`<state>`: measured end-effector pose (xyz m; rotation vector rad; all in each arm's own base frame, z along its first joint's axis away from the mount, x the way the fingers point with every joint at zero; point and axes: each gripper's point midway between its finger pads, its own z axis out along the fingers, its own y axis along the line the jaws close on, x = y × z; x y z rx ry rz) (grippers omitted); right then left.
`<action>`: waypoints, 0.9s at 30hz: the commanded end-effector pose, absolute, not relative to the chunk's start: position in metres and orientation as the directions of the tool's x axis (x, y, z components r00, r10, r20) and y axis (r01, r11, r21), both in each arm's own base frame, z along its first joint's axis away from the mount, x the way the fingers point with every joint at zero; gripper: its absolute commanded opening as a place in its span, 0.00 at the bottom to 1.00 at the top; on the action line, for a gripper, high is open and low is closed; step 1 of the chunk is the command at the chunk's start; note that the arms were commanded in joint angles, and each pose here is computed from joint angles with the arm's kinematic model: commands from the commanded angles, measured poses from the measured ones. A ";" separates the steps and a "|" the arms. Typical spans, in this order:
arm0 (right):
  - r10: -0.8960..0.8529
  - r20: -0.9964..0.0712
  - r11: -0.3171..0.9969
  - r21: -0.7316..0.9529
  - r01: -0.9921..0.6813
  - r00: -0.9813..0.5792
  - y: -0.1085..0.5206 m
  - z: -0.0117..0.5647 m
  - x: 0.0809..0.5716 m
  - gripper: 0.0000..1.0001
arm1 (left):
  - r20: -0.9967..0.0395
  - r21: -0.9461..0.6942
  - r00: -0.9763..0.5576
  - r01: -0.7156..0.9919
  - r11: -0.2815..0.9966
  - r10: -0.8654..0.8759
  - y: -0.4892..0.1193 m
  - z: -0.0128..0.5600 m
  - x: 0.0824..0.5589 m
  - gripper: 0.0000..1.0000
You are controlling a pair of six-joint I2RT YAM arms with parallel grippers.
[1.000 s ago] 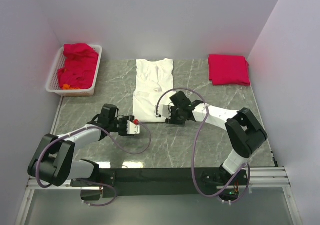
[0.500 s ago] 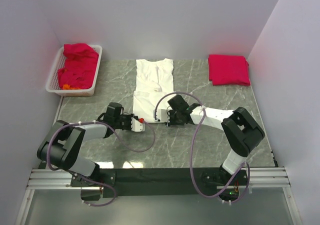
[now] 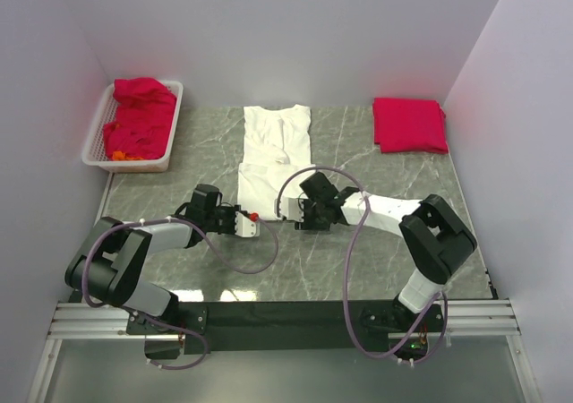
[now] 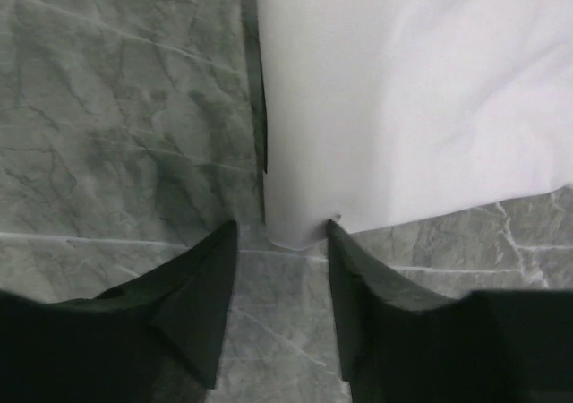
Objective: Fold and stack the t-shirts
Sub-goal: Fold the tshirt
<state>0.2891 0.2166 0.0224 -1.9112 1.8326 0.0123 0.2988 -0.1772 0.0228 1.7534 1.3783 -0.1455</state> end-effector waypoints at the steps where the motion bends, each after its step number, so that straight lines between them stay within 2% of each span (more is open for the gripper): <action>1: -0.939 -0.326 0.003 -0.328 -0.945 0.110 0.220 0.015 0.285 0.47 | -0.562 0.550 0.380 0.835 -0.011 0.735 -0.178 0.024 0.299 0.06; 3: -0.941 -0.322 0.011 -0.329 -0.944 0.101 0.222 0.010 0.288 0.40 | -0.565 0.547 0.374 0.837 -0.005 0.736 -0.179 0.024 0.301 0.05; 4: -0.944 -0.318 0.014 -0.316 -0.948 0.092 0.222 0.005 0.288 0.24 | -0.570 0.543 0.369 0.840 0.000 0.734 -0.179 0.025 0.301 0.04; 5: -0.945 -0.319 0.028 -0.315 -0.949 0.078 0.222 0.006 0.289 0.16 | -0.575 0.538 0.368 0.843 -0.001 0.730 -0.180 0.026 0.301 0.02; 8: -0.942 -0.329 0.050 -0.319 -0.946 0.061 0.222 0.011 0.289 0.01 | -0.593 0.511 0.357 0.859 -0.005 0.722 -0.183 0.032 0.297 0.01; 17: -0.903 -0.429 0.087 -0.240 -0.967 0.025 0.221 0.067 0.252 0.00 | -0.674 0.416 0.358 0.907 -0.068 0.646 -0.186 0.078 0.238 0.01; 20: -0.891 -0.454 0.059 -0.189 -0.980 0.034 0.219 0.080 0.227 0.00 | -0.687 0.348 0.351 0.928 -0.135 0.636 -0.181 0.078 0.205 0.01; 23: -0.870 -0.492 0.029 -0.137 -0.990 0.043 0.214 0.099 0.199 0.00 | -0.703 0.383 0.416 0.905 -0.185 0.577 -0.181 0.103 0.180 0.01; 27: -0.845 -0.519 -0.065 -0.143 -0.988 0.130 0.207 0.120 0.155 0.00 | -0.764 0.307 0.381 0.924 -0.226 0.521 -0.178 0.126 0.133 0.01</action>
